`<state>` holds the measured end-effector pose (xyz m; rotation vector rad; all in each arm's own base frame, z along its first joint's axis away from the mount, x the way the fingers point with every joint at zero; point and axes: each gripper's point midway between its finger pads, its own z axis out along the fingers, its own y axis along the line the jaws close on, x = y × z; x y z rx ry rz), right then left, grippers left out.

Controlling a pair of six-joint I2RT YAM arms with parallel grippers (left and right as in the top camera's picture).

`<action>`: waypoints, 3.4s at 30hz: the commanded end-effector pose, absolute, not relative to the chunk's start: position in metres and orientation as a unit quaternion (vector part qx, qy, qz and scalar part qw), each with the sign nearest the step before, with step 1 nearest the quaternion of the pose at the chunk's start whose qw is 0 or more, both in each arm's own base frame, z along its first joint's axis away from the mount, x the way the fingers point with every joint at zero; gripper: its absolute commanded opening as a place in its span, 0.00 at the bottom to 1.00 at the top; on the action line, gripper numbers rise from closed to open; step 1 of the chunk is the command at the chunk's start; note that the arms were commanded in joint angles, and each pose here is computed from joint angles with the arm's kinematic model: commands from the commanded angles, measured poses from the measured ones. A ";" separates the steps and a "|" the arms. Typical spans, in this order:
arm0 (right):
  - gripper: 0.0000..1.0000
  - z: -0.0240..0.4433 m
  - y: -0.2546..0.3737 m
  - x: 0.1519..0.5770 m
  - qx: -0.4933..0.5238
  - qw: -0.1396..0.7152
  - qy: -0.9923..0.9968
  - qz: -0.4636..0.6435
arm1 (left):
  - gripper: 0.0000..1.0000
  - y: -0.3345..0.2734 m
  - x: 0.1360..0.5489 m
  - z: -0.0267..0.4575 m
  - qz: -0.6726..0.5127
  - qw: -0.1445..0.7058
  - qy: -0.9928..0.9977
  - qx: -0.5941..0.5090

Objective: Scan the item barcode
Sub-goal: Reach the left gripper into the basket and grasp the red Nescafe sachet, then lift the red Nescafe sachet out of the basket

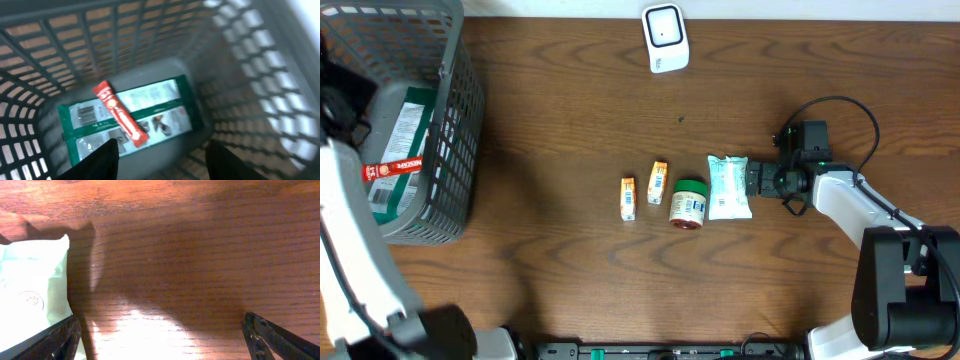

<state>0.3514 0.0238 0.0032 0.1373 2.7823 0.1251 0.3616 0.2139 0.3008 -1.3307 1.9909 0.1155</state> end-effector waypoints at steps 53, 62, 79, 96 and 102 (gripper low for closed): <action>0.99 -0.001 0.024 0.348 0.049 0.168 0.984 0.044 | 0.08 0.279 0.387 0.134 0.075 0.207 0.781 -0.584; 0.99 -0.001 0.027 0.348 0.047 0.167 0.983 0.053 | 0.07 0.240 0.366 0.307 -0.003 0.395 0.740 -0.545; 0.99 0.035 0.020 0.350 0.059 0.195 0.977 0.069 | 0.07 0.010 0.343 0.433 -0.525 0.366 0.758 -0.124; 0.99 0.077 0.060 0.333 -0.005 0.211 0.961 0.179 | 0.08 -0.116 0.341 0.430 -0.663 0.212 0.715 0.070; 0.99 0.128 0.113 0.323 -0.082 0.230 0.897 0.369 | 0.08 -0.145 0.334 0.431 -0.669 0.194 0.709 0.114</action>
